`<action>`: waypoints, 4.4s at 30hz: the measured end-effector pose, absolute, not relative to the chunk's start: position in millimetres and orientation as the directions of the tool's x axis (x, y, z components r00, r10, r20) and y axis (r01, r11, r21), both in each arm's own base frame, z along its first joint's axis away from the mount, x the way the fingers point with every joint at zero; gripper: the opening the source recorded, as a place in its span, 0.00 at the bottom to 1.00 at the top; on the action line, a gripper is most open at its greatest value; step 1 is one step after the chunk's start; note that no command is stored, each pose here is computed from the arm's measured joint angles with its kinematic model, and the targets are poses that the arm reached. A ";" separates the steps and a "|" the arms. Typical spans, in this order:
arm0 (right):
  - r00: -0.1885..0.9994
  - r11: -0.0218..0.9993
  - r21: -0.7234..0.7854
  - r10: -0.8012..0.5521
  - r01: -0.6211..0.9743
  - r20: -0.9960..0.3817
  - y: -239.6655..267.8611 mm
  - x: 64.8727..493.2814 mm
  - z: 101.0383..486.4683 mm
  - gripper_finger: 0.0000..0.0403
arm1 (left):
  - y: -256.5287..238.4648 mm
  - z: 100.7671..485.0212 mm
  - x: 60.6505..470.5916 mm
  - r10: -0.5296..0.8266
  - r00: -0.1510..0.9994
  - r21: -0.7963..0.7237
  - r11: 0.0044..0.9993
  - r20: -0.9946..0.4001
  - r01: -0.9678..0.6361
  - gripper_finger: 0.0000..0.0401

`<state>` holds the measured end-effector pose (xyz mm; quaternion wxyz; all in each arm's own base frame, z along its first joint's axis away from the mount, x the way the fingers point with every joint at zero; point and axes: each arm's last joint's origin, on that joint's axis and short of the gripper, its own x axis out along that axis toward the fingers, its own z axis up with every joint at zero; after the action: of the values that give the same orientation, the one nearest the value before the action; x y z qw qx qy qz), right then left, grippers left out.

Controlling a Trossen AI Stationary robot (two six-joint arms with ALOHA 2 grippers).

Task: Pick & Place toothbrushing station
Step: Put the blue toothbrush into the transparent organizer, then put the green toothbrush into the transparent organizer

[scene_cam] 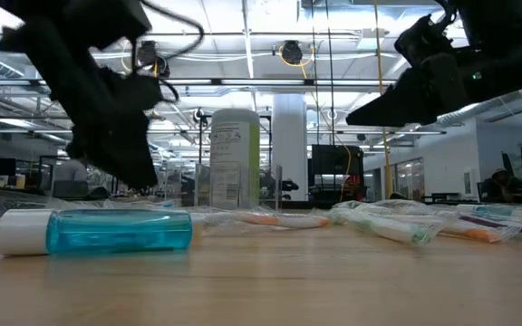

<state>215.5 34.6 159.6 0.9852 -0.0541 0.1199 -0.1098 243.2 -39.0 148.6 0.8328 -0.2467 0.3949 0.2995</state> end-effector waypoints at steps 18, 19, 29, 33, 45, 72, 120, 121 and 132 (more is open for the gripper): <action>0.945 0.968 -0.159 -0.230 0.196 -0.234 34.5 215.2 158.6 0.56 | -20.7 111.7 257.6 0.350 0.407 -0.145 0.582 -0.844 -0.800 0.25; 0.944 0.968 -0.159 -0.230 0.196 -0.235 34.5 215.2 158.5 0.56 | -20.6 113.2 257.3 0.352 0.412 -0.149 0.581 -0.841 -0.800 0.22; 0.945 0.968 -0.159 -0.230 0.196 -0.235 34.5 215.2 158.5 0.56 | -33.6 140.7 253.0 0.379 0.527 -0.243 0.586 -0.761 -0.773 0.03; 0.945 0.968 -0.159 -0.230 0.196 -0.235 34.5 215.2 158.5 0.56 | -44.9 161.0 247.5 0.446 0.601 -0.260 0.616 -0.663 -0.744 0.01; 0.945 0.968 -0.157 -0.230 0.197 -0.231 34.5 215.3 158.9 0.56 | -49.6 210.0 269.3 0.775 0.617 -0.090 0.611 -0.133 -0.787 0.00; 0.945 0.969 -0.149 -0.229 0.198 -0.232 34.6 215.3 158.8 0.56 | 56.5 186.8 294.3 0.863 0.485 0.014 0.491 -0.140 -0.871 0.01; 0.945 0.969 -0.147 -0.229 0.199 -0.233 34.6 215.3 158.7 0.56 | 17.9 205.5 270.4 0.804 0.542 -0.063 0.544 -0.247 -0.836 0.37; 0.945 0.969 -0.147 -0.229 0.199 -0.233 34.6 215.3 158.7 0.56 | 16.3 209.1 268.9 0.795 0.556 -0.065 0.559 -0.244 -0.827 0.37; 0.945 0.969 -0.147 -0.229 0.199 -0.233 34.6 215.3 158.7 0.56 | -12.2 230.0 257.4 0.694 0.685 -0.029 0.698 -0.223 -0.716 0.37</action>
<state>215.3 34.6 158.7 0.9843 -0.0610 0.1253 -0.1087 257.4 -12.2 230.0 0.9161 -0.0567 0.0979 0.3847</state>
